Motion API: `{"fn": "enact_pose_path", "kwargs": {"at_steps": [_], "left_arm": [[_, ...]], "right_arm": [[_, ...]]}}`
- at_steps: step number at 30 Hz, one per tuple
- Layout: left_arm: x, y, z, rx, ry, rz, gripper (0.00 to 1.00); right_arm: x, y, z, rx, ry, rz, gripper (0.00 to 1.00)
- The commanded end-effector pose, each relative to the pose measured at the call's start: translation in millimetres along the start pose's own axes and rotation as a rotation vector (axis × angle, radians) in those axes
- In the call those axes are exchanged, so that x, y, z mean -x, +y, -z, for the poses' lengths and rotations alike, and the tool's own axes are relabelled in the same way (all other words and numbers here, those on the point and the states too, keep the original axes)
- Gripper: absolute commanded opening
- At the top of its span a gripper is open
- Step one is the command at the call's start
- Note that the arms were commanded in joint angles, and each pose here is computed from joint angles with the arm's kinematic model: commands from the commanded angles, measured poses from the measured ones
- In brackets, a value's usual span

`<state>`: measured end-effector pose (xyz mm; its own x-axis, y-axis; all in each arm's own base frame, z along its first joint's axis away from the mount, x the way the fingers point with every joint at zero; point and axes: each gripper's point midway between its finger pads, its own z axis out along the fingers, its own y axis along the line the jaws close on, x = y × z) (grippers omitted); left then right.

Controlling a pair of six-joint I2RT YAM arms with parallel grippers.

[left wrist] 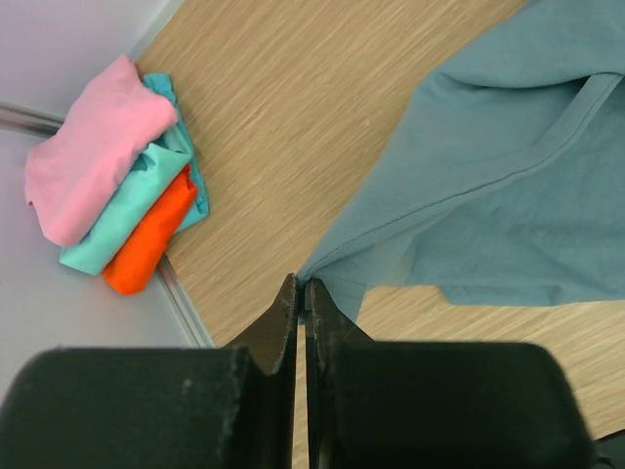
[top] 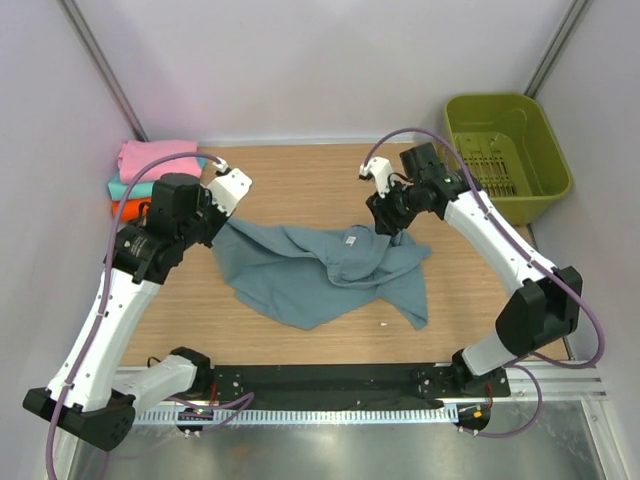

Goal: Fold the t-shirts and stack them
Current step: Flatten the tshirt out

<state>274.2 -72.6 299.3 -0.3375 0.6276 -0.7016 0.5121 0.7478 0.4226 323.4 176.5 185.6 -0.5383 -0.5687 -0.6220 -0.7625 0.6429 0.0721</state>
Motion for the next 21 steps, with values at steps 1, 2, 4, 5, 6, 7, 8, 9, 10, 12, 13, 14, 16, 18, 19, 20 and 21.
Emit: {"fn": "enact_pose_path", "kwargs": {"at_steps": [1,2,4,5,6,7,8,9,10,12,13,14,16,18,19,20,21], "left_arm": [[5,6,7,0.028,-0.030,0.022,0.00],[4,7,7,0.032,-0.027,0.020,0.00],[3,11,8,0.047,-0.019,0.014,0.00],[3,12,8,0.050,-0.014,0.010,0.00],[2,13,7,0.055,-0.011,0.013,0.00],[2,14,7,0.056,-0.008,0.014,0.00],[2,14,7,0.057,-0.006,0.016,0.00],[1,15,5,0.055,-0.002,0.018,0.00],[3,15,4,0.055,-0.002,0.024,0.00],[2,16,2,0.052,0.007,0.037,0.00],[3,17,2,0.052,0.007,0.041,0.00],[4,18,3,0.056,0.004,0.045,0.00],[4,20,3,0.059,0.010,0.047,0.00],[4,22,3,0.064,0.011,0.051,0.00],[4,22,2,0.064,0.013,0.054,0.00],[3,23,2,0.066,0.015,0.058,0.00],[2,24,1,0.068,0.018,0.063,0.00]], "right_arm": [[-25,3,9,0.028,0.063,0.321,0.48],[-23,-6,17,-0.043,0.033,0.416,0.49],[-52,-16,3,-0.084,0.068,0.605,0.50],[-57,-23,13,-0.151,0.064,0.666,0.51],[-64,-26,10,-0.167,0.077,0.744,0.52],[-90,-24,1,-0.152,0.118,0.758,0.52],[-93,-28,2,-0.177,0.111,0.778,0.52],[-110,-29,-4,-0.172,0.148,0.779,0.52],[-111,-31,-6,-0.187,0.138,0.774,0.53],[-121,-39,-10,-0.210,0.139,0.725,0.54],[-114,-47,-11,-0.252,0.112,0.721,0.54],[-114,-51,-12,-0.270,0.109,0.714,0.55],[-114,-66,-15,-0.310,0.097,0.682,0.56],[-117,-80,-18,-0.329,0.108,0.637,0.56],[-115,-85,-19,-0.342,0.102,0.621,0.56],[-114,-90,-20,-0.351,0.101,0.613,0.56],[-112,-95,-19,-0.363,0.099,0.606,0.56]]}}
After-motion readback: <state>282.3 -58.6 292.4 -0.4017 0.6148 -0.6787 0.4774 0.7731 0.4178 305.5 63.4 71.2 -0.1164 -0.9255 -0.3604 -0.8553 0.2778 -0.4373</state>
